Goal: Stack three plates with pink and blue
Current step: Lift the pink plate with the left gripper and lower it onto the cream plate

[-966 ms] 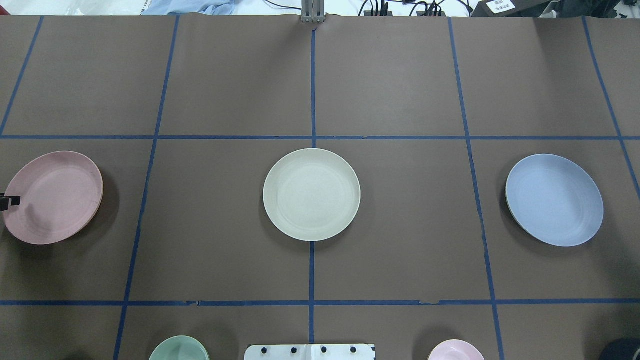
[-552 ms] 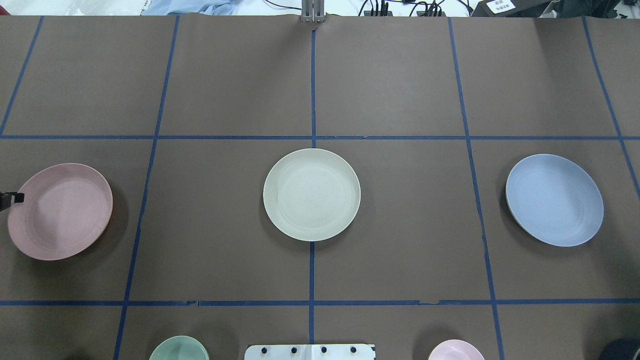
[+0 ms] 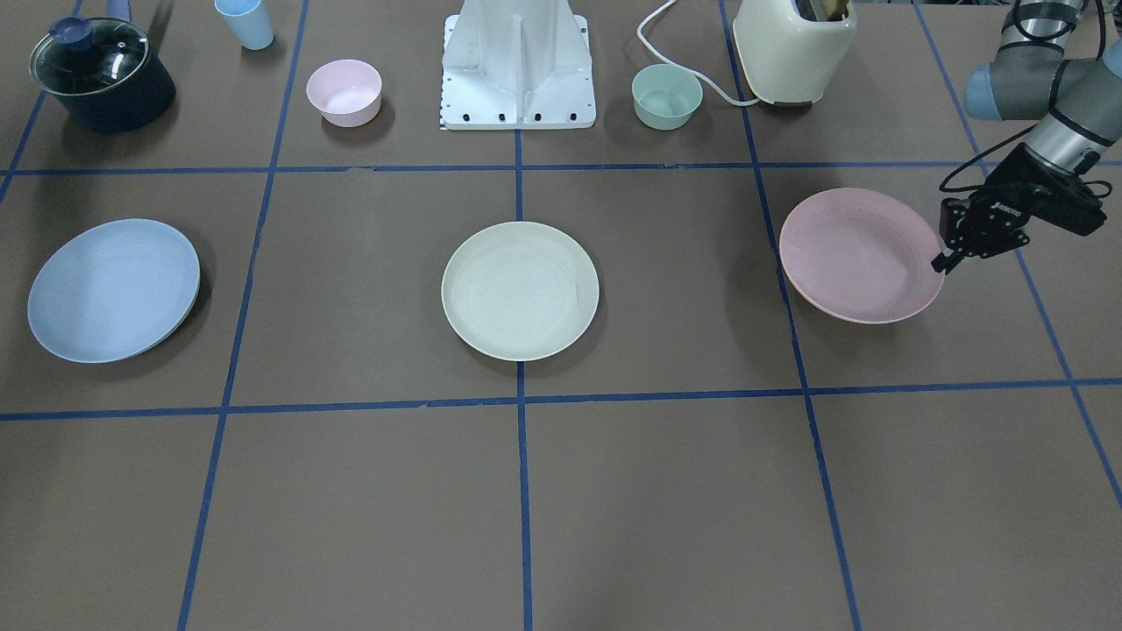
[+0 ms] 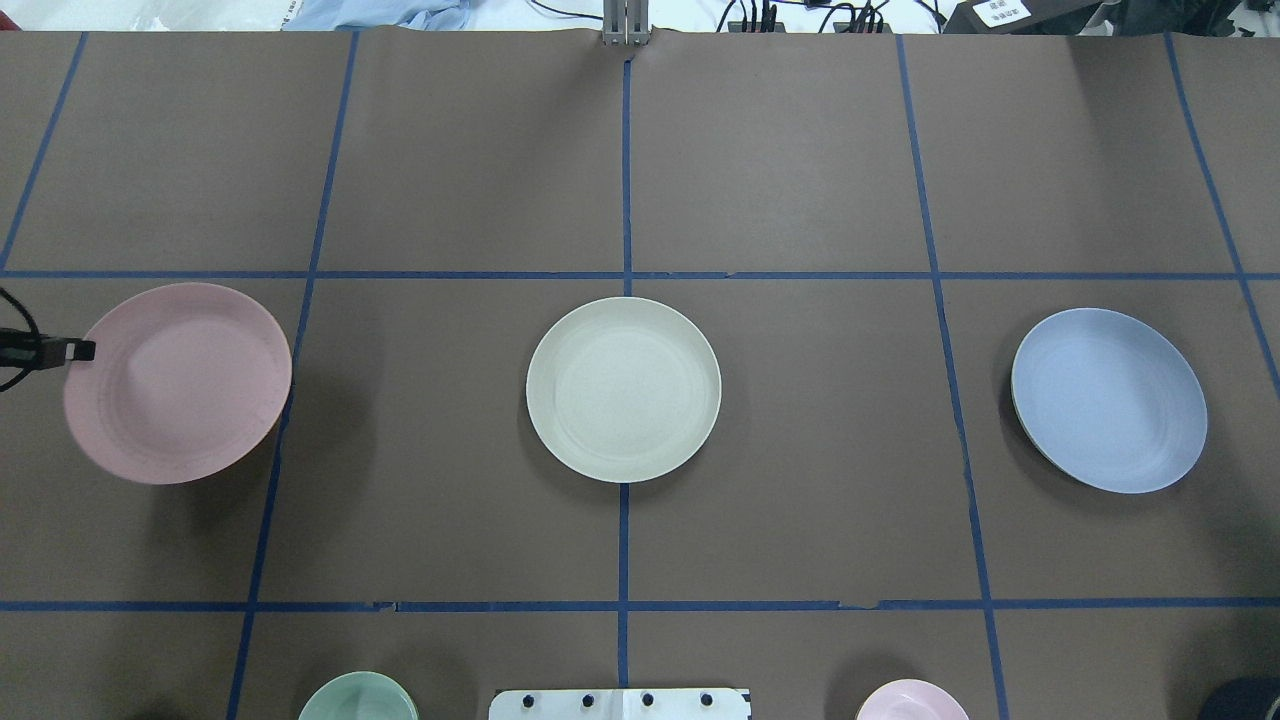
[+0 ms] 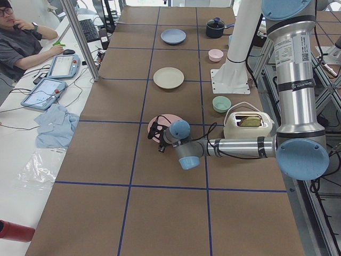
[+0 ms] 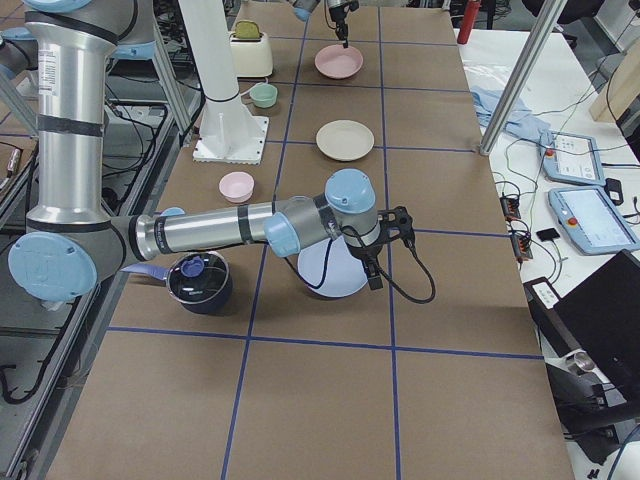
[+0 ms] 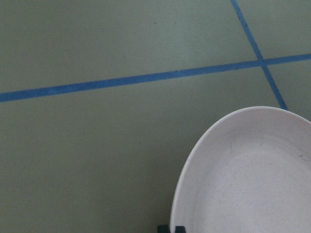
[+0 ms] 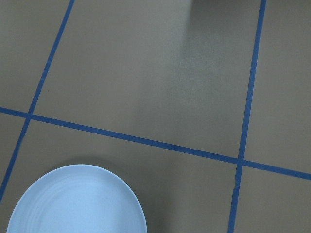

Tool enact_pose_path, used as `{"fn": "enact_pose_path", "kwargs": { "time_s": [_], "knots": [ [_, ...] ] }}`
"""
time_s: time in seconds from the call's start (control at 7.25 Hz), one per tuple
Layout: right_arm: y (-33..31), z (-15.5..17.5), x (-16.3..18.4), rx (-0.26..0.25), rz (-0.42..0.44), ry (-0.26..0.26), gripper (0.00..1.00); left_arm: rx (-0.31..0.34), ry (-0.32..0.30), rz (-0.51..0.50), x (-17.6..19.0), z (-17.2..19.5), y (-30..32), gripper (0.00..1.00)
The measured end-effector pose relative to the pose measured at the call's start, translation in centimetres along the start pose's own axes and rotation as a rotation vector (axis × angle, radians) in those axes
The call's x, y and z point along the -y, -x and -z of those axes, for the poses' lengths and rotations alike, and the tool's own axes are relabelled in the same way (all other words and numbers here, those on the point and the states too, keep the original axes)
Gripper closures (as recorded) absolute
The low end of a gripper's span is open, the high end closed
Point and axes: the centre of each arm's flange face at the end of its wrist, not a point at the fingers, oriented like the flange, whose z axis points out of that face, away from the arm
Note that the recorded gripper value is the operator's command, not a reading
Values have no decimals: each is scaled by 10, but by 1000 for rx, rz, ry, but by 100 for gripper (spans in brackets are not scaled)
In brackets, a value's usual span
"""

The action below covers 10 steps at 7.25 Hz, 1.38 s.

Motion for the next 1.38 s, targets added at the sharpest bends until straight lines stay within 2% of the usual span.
{"fn": "enact_pose_path", "kwargs": {
  "time_s": [0.28,0.55,0.83,0.97,1.38],
  "knots": [
    [0,0,0,1,-1,1,0,-3,4,115,74,1,-100,100],
    [-1,-1,0,2,-3,2,0,-18,29,206,107,-40,-210,100],
    [-1,-1,0,2,-10,3,0,-11,62,292,104,-92,-322,100],
    [-1,-1,0,3,-11,2,0,-5,75,316,96,-114,-359,100],
    [0,-1,0,3,-12,2,0,21,80,312,63,-153,-400,100]
  ]
}}
